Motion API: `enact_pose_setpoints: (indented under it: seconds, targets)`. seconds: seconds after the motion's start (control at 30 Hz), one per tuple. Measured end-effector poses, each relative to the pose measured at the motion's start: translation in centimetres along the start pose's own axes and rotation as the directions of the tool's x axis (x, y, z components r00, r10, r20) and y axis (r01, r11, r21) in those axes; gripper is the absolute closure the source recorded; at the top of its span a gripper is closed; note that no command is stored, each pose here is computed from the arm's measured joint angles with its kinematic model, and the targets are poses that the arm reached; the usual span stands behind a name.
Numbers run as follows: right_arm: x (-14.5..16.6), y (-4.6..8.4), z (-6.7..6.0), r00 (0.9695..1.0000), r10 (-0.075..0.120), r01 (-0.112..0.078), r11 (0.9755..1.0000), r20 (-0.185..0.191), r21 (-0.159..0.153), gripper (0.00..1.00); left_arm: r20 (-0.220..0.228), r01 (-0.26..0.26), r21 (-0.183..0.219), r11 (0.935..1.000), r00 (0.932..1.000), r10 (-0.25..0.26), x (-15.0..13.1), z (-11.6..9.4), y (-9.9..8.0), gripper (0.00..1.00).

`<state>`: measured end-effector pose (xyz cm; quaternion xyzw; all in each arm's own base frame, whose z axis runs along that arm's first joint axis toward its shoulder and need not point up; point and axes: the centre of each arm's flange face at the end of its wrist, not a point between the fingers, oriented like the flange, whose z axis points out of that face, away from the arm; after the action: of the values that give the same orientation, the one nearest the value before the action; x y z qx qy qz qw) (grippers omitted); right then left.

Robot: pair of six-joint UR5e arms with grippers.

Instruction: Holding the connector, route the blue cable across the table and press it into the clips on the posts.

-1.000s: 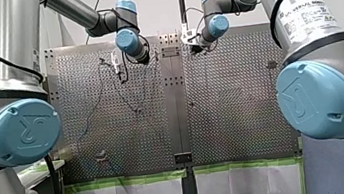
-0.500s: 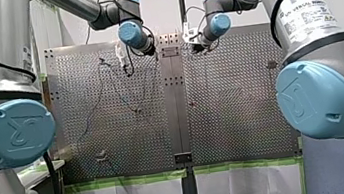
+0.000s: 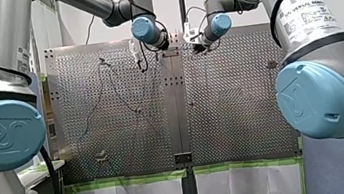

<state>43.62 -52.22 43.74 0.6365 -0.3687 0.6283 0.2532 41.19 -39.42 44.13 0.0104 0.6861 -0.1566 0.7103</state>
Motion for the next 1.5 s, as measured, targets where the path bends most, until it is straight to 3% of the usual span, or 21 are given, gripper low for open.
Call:
enact_pose_setpoints:
  seconds: [0.2, 0.57, 0.9, 1.1, 1.33, 1.5]
  targets:
    - [0.0, 0.1, 0.0, 1.0000, 0.000, 0.000, 1.0000, -0.001, -0.001, 1.00, 0.005, 0.001, -0.009, 1.0000, 1.0000, -0.001, -1.0, 1.3, -0.1, 0.00]
    - [0.0, 0.1, 0.0, 1.0000, 0.000, 0.000, 1.0000, -0.001, -0.002, 1.00, -0.042, -0.030, -0.025, 0.9992, 0.9987, 0.029, 0.4, 4.4, -0.9, 0.00]
    - [0.0, 0.1, 0.0, 1.0000, 0.000, 0.000, 1.0000, -0.001, -0.002, 1.00, 0.024, -0.007, -0.037, 0.9993, 0.9997, 0.007, -2.7, 6.8, -0.7, 0.00]
    - [0.0, 0.1, 0.0, 1.0000, 0.001, -0.001, 1.0000, -0.001, -0.002, 1.00, -0.012, -0.020, -0.033, 0.9993, 0.9997, 0.019, -1.7, 7.1, -0.7, 0.00]
    - [0.0, 0.1, 0.0, 1.0000, 0.000, 0.000, 1.0000, -0.001, -0.002, 1.00, -0.018, -0.027, -0.080, 0.9965, 0.9995, 0.026, -1.8, 6.9, -0.2, 0.00]
    - [0.0, 0.2, 0.0, 1.0000, 0.000, 0.000, 1.0000, -0.002, -0.003, 1.00, -0.022, -0.029, -0.092, 0.9953, 0.9994, 0.027, -1.8, 6.8, -0.1, 0.00]
